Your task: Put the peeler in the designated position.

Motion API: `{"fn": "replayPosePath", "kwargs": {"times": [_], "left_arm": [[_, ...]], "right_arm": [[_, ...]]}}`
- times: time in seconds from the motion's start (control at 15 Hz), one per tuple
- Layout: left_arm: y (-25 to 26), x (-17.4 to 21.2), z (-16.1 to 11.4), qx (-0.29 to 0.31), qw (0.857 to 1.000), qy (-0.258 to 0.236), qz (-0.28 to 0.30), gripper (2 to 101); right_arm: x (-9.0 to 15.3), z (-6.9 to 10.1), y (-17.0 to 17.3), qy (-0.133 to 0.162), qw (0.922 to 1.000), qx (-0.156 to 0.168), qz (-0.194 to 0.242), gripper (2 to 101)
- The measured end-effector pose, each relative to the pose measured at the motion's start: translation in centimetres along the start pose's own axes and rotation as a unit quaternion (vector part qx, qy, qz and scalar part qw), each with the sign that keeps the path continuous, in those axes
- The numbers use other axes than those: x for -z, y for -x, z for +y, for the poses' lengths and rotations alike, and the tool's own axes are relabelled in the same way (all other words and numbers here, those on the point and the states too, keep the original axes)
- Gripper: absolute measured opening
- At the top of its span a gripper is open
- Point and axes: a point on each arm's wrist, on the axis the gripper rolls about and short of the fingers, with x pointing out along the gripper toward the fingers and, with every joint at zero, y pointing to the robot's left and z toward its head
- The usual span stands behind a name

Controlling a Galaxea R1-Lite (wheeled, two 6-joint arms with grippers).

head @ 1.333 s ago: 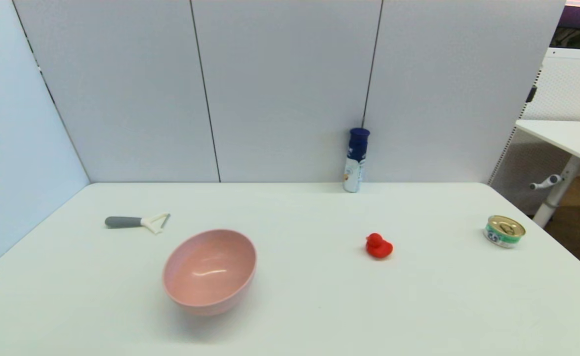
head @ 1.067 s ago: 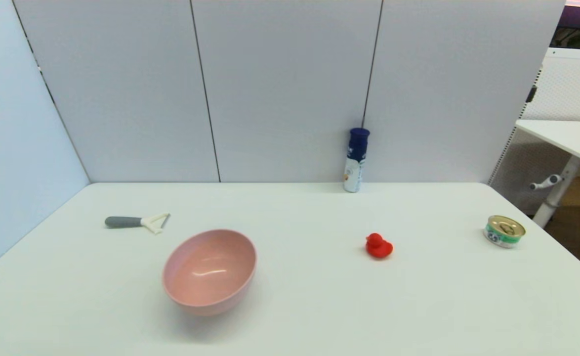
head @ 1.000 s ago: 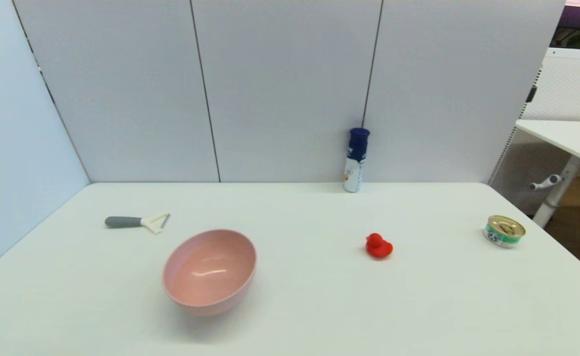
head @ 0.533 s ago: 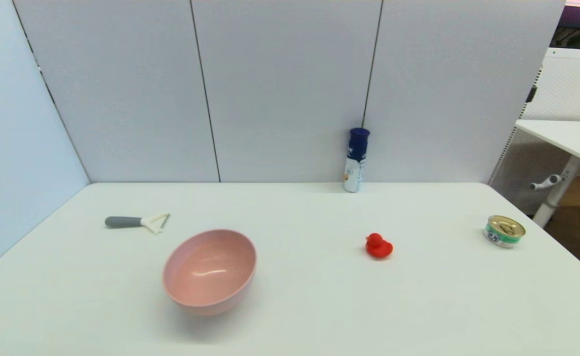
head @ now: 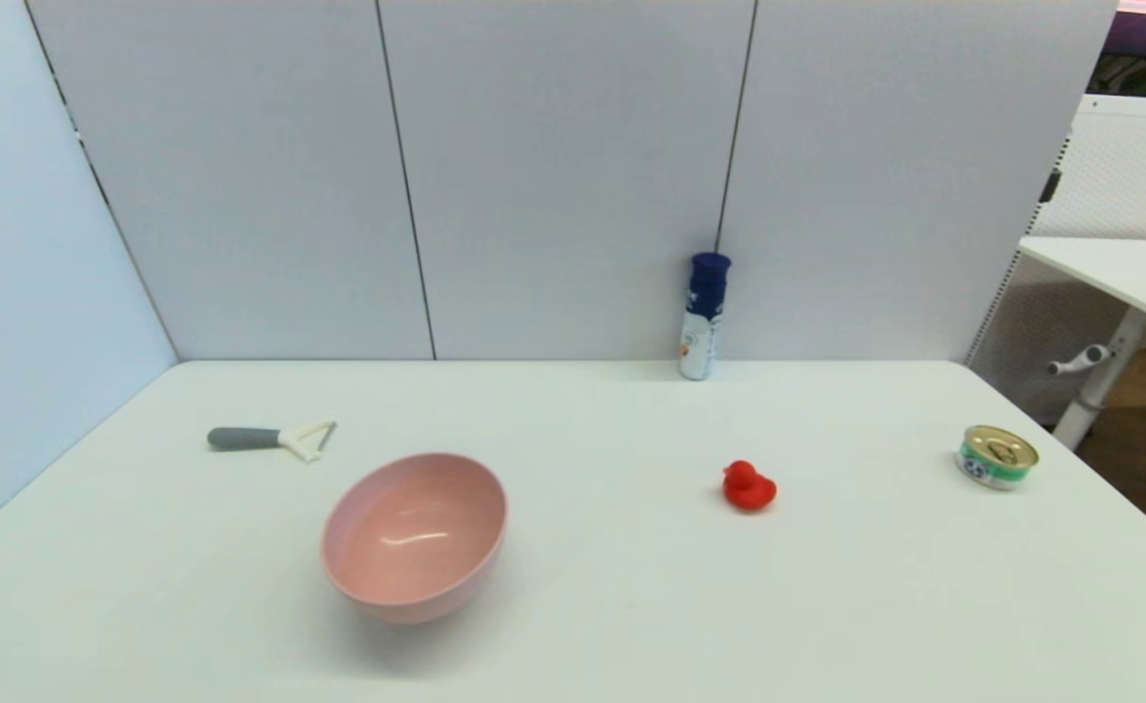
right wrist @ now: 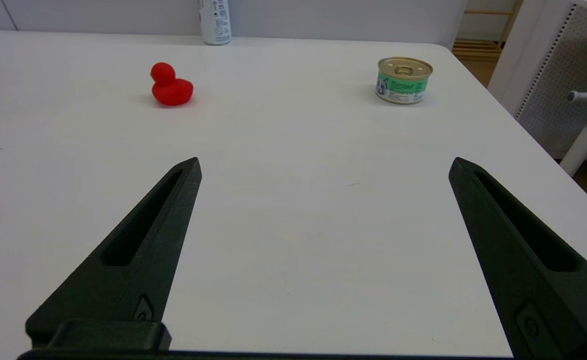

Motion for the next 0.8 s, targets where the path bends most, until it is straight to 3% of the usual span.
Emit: {"fn": "replayPosePath", "kwargs": {"times": [0.4,0.6,0.8], "left_arm": [[-2.7,-11.0,0.0,0.000,0.996,-0.013,0.091,97.9],[-8.0,-16.4,-0.2,0.006,0.990,-0.017,0.139,97.9],[-15.1,-18.6,-0.6,0.011,0.980,-0.019,0.199,97.9]], "right_arm": [[0.0,0.0,0.0,0.000,1.0000,0.000,0.000,98.0],[0.0,0.0,0.0,0.000,1.0000,0.000,0.000,98.0],[0.0,0.0,0.0,0.000,1.0000,0.000,0.000,98.0]]}}
